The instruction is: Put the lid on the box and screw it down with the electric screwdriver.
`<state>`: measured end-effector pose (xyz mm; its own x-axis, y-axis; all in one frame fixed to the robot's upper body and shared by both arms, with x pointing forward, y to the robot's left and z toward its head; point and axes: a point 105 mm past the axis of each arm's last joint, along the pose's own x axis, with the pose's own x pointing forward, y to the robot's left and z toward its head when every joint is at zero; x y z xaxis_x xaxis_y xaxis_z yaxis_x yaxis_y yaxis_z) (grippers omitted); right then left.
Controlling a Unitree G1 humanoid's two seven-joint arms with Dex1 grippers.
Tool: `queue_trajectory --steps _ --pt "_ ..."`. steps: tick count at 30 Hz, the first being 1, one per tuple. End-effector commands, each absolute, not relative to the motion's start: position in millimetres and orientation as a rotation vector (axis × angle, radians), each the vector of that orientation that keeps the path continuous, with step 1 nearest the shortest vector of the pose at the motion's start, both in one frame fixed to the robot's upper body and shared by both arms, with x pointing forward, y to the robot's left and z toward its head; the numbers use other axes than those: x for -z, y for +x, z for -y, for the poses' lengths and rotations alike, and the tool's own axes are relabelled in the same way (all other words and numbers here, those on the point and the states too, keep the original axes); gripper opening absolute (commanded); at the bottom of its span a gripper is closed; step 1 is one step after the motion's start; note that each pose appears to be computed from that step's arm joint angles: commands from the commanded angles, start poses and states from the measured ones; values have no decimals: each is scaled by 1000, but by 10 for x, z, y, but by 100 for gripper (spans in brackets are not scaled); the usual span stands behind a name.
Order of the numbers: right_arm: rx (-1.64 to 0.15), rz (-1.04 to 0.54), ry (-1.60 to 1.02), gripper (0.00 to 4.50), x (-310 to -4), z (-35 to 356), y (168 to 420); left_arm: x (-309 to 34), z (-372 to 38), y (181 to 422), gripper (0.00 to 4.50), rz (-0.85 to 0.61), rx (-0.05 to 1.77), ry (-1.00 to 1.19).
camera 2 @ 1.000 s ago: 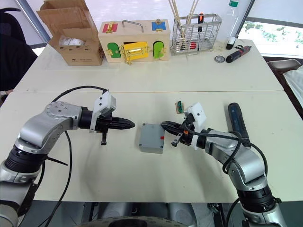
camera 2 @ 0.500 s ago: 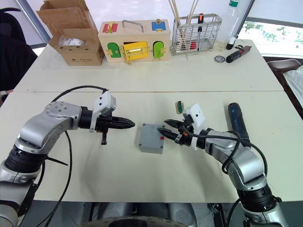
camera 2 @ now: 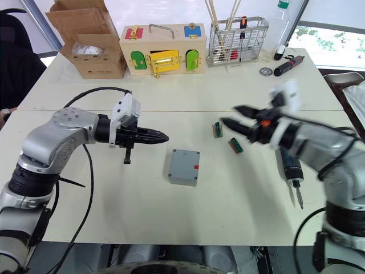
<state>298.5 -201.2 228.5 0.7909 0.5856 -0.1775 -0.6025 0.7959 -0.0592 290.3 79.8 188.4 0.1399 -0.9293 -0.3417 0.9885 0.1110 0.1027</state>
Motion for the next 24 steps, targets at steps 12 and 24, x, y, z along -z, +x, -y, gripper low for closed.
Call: queue_trajectory --steps 12,24 --pt "-282 -959 -48 449 -1948 3126 2319 -1863 -323 2615 0 -82 1621 330" --pt "-256 -1088 43 449 -1547 3246 2555 -1794 -387 2513 0 -101 1591 316"
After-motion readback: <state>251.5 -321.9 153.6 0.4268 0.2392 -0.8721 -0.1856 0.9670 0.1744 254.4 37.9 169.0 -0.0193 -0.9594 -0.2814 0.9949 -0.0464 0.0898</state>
